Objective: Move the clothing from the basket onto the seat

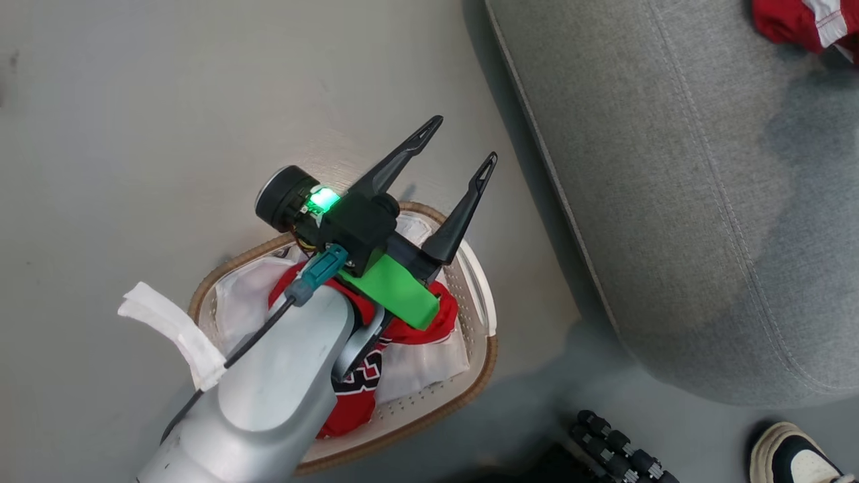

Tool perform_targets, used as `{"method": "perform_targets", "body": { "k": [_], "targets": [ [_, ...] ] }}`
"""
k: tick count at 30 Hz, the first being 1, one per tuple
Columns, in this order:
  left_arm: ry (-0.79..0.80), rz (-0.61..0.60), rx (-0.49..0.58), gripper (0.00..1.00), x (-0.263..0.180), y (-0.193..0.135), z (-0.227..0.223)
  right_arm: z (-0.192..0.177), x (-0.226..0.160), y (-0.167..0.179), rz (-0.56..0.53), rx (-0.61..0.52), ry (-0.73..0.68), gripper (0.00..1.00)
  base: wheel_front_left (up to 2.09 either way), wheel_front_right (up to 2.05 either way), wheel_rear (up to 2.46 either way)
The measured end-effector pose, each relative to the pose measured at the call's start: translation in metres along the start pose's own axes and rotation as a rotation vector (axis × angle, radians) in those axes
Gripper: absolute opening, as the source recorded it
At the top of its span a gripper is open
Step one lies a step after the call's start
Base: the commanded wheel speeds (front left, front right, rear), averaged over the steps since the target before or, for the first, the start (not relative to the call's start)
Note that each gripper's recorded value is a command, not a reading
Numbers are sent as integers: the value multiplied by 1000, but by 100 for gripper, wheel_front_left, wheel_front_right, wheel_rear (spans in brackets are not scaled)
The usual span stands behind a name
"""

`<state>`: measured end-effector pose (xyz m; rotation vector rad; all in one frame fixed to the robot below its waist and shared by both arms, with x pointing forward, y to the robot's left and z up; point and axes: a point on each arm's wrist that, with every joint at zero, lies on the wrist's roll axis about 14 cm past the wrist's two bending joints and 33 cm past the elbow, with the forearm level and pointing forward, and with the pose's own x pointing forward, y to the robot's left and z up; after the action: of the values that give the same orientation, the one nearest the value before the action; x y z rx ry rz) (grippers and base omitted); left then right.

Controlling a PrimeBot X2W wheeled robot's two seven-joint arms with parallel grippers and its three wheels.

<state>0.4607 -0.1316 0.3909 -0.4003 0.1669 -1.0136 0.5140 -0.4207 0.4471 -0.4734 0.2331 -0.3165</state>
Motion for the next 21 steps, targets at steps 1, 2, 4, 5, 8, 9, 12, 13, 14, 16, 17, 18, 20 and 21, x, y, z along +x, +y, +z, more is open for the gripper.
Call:
{"method": "perform_targets", "body": {
  "k": [1,2,4,5,8,9,12,13,14,16,17,18,20,21],
  "targets": [
    [0,9,1,100,-1,3,0,-6,-2,6,6,13,12,0,0,0,0],
    [0,14,3,100,-2,4,1,-10,-4,9,8,25,21,0,0,0,0],
    [-3,18,8,100,-2,5,3,-16,-10,11,3,42,36,9,0,0,0],
    [-5,17,11,100,-2,4,5,-18,-13,9,-6,51,40,27,0,0,0],
    [-15,22,23,100,-2,3,13,-25,-25,6,-21,73,59,94,0,0,0],
    [-18,24,26,100,-2,3,15,-27,-28,5,-27,81,63,100,0,0,0],
    [-24,34,34,100,-4,0,21,-28,-41,-3,-53,100,64,100,0,0,0],
    [-25,39,34,100,-6,-1,23,-29,-45,-5,-58,104,65,100,0,0,0],
    [-25,43,35,100,-7,-2,24,-31,-51,-6,-61,109,69,100,0,0,0],
    [-27,57,38,100,-10,-3,28,-35,-61,-8,-70,127,77,100,0,0,0],
    [-28,65,41,100,-12,-3,30,-35,-66,-9,-73,130,78,100,0,0,0],
    [-31,73,42,100,-14,-3,32,-34,-70,-10,-75,134,76,100,0,0,0],
    [-34,86,46,100,-17,-5,36,-33,-77,-12,-80,150,68,100,0,0,0],
    [-37,97,48,100,-20,-4,39,-31,-81,-12,-80,156,63,100,0,0,0]
  ]
}}
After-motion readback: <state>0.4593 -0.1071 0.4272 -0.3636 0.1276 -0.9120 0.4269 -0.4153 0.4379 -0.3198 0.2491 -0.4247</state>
